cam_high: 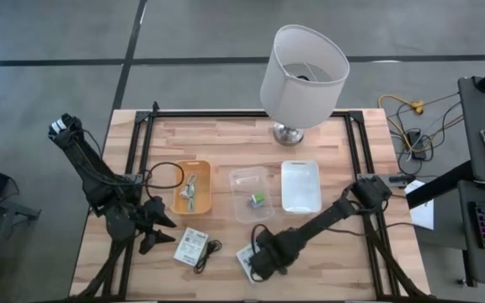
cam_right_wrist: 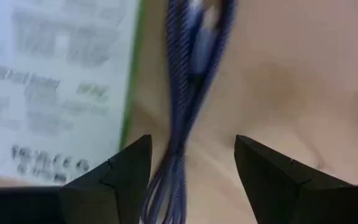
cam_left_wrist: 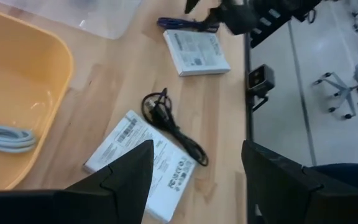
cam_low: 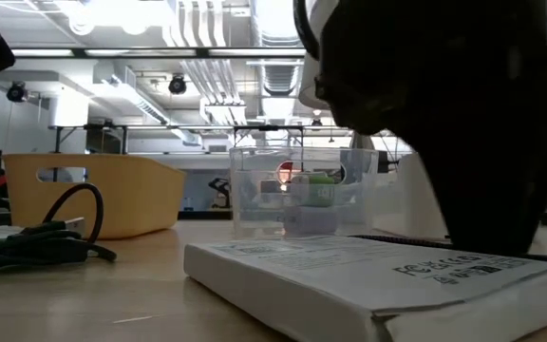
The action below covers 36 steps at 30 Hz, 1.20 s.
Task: Pick and place items into bin
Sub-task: Put the black violet charger cable into the orange bin
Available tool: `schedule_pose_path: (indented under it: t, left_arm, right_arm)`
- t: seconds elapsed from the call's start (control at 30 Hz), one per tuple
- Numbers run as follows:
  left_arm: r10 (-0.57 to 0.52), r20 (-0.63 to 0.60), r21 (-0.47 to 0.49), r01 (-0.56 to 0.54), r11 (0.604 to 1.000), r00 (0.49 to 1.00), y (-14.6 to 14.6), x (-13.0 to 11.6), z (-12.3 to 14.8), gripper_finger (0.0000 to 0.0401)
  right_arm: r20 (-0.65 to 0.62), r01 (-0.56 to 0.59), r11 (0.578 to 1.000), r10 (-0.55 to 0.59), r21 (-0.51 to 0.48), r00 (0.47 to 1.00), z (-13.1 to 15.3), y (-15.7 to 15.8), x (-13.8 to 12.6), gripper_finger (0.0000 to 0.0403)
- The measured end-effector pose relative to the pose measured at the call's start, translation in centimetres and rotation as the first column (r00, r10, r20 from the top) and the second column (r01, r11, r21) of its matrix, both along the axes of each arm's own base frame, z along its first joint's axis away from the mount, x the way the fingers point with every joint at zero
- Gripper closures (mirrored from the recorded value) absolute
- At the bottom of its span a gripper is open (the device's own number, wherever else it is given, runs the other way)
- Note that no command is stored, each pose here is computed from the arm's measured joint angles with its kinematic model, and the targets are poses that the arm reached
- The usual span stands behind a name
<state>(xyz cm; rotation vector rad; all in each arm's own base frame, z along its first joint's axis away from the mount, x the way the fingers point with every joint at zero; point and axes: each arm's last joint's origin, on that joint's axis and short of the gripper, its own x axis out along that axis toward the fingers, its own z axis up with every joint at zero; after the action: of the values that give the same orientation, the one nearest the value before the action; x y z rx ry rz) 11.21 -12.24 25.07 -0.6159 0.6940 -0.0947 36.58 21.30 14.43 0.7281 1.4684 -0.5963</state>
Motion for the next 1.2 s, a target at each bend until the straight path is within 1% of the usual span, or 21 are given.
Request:
schedule_pose_path:
  t: [0.1, 0.2, 0.47, 0.53, 0.67, 0.73, 0.9, 0.93, 1.0, 1.07, 1.13, 1.2]
  left_arm:
    - [0.001, 0.021, -0.027, 0.000, 1.000, 1.000, -0.1, 0.1, 0.3, 0.0173]
    - [0.002, 0.037, -0.048, 0.000, 0.999, 0.999, -0.1, 0.1, 0.5, 0.0173]
    - [0.009, 0.063, -0.083, -0.003, 0.997, 0.998, -0.3, 0.3, 0.8, 0.0173]
    - [0.019, 0.058, -0.094, -0.014, 0.995, 0.998, -0.3, 0.3, 0.8, 0.0173]
    - [0.028, 0.056, -0.097, -0.022, 0.995, 0.998, -0.3, 0.3, 0.8, 0.0173]
    - [0.029, 0.056, -0.098, -0.024, 0.995, 0.998, -0.3, 0.3, 0.8, 0.0173]
    - [0.031, 0.060, -0.102, -0.025, 0.994, 0.998, -0.3, 0.4, 0.8, 0.0173]
    - [0.031, 0.062, -0.105, -0.025, 0.994, 0.998, -0.4, 0.4, 0.9, 0.0173]
    - [0.031, 0.072, -0.115, -0.023, 0.993, 0.997, -0.4, 0.4, 1.2, 0.0173]
    - [0.042, 0.093, -0.128, -0.030, 0.991, 0.995, -0.4, 0.4, 1.8, 0.0173]
    - [0.042, 0.131, -0.135, -0.024, 0.991, 0.990, -0.4, 0.5, 2.9, 0.0173]
    - [0.037, 0.179, -0.122, -0.015, 0.992, 0.983, -0.3, 0.4, 4.1, 0.0173]
  right_arm:
    - [-0.010, 0.058, 0.998, -0.058, -0.002, 0.998, 0.0, -0.8, 0.2, 0.0201]
    - [-0.026, 0.086, 0.996, -0.086, -0.007, 0.996, -0.4, -1.2, 0.1, 0.0215]
    - [-0.025, 0.093, 0.995, -0.094, -0.031, 0.995, -0.8, -1.4, -0.1, 0.0255]
    - [-0.014, 0.081, 0.996, -0.082, -0.043, 0.997, -0.8, -1.3, 0.0, 0.0267]
    - [0.007, 0.022, 0.997, -0.021, -0.079, 1.000, -0.8, -1.3, 0.1, 0.0300]
    - [0.010, -0.015, 0.996, 0.016, -0.091, 1.000, -0.9, -1.4, 0.1, 0.0322]
    - [0.035, -0.091, 0.992, 0.094, -0.084, 0.995, -0.7, -1.4, 0.3, 0.0383]
    - [0.053, -0.102, 0.992, 0.106, -0.079, 0.993, -0.6, -1.3, 0.4, 0.0386]
    - [0.160, -0.109, 0.993, 0.116, -0.054, 0.980, 0.3, -1.0, 1.3, 0.0388]
    - [0.288, -0.098, 0.994, 0.105, -0.040, 0.952, 2.4, -1.0, 2.1, 0.0388]
    - [0.442, -0.056, 0.998, 0.056, -0.013, 0.895, 5.7, -1.6, 3.1, 0.0389]
    - [0.545, -0.012, 1.000, 0.007, 0.004, 0.838, 8.6, -3.3, 3.8, 0.0390]
